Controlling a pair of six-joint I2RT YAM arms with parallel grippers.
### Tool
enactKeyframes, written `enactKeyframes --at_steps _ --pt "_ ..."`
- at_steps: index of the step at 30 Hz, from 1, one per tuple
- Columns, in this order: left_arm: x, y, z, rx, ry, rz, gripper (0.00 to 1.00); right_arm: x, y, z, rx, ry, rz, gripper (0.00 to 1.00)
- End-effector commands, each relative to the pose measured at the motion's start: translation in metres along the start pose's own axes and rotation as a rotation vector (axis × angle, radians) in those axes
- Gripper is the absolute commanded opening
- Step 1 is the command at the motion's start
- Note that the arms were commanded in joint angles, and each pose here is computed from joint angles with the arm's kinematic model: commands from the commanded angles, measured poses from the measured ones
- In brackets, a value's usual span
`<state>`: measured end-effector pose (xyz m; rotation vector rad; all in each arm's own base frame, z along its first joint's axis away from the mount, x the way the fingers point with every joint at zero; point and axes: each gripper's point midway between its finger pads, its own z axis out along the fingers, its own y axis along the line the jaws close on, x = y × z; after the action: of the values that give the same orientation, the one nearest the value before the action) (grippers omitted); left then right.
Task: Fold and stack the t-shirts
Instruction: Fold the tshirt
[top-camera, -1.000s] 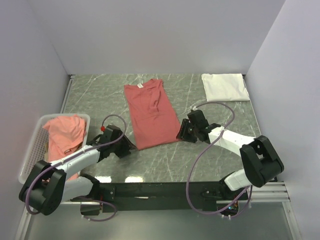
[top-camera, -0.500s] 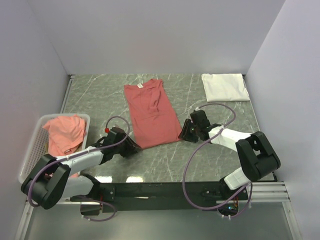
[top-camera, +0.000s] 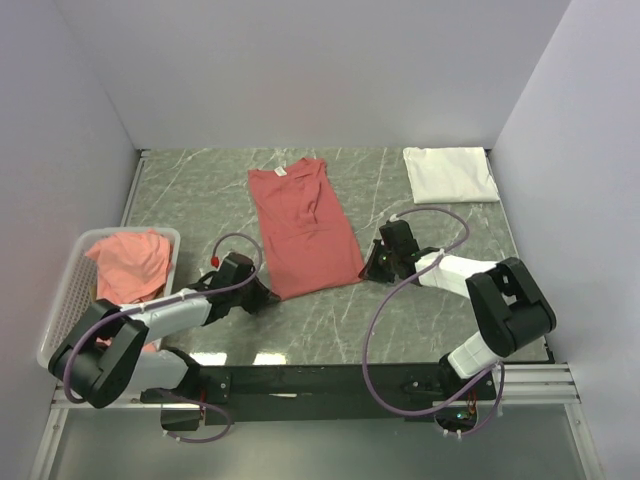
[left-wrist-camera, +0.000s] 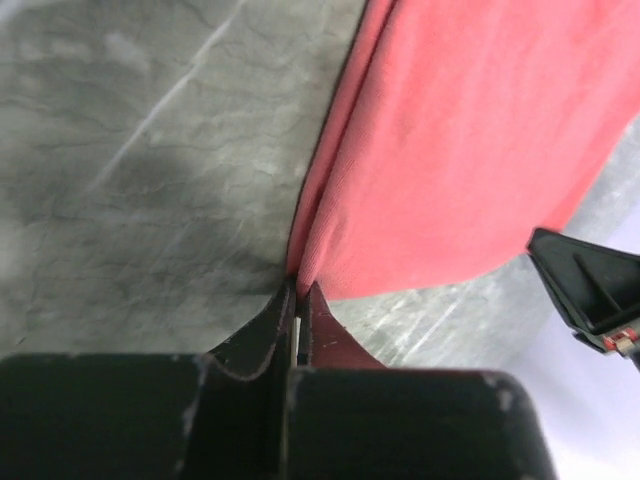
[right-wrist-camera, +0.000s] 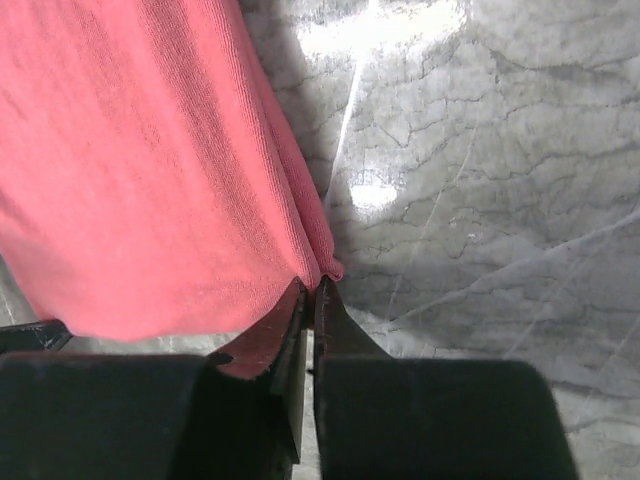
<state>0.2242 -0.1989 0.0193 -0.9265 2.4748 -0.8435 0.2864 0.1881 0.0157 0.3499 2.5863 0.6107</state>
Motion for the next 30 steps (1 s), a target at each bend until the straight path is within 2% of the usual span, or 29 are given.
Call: enactKeyframes --at_steps 1,3,7,19,26,30 --pt "-0.011 0.006 -0.009 -0.097 -0.045 0.047 0.01 0.006 -0.009 -0.005 0.025 0.016 -0.012 0.02" --pt "-0.012 0.001 -0.017 -0.105 -0.042 0.064 0.01 0.014 -0.016 -0.01 0.037 0.027 -0.019 0.0" --pt "-0.009 0.026 -0.029 -0.183 -0.045 0.065 0.01 0.031 -0.022 -0.029 0.001 0.031 -0.017 0.0" --pt "0.027 0.072 -0.06 -0.201 0.029 0.079 0.01 0.118 -0.031 -0.063 -0.051 0.09 -0.012 0.0" --pt "0.032 0.079 -0.061 -0.194 0.043 0.09 0.01 0.113 -0.029 -0.07 -0.054 0.053 0.003 0.0" --pt "0.03 0.076 -0.062 -0.177 0.037 0.103 0.01 0.108 -0.025 -0.073 -0.071 0.031 -0.003 0.07"
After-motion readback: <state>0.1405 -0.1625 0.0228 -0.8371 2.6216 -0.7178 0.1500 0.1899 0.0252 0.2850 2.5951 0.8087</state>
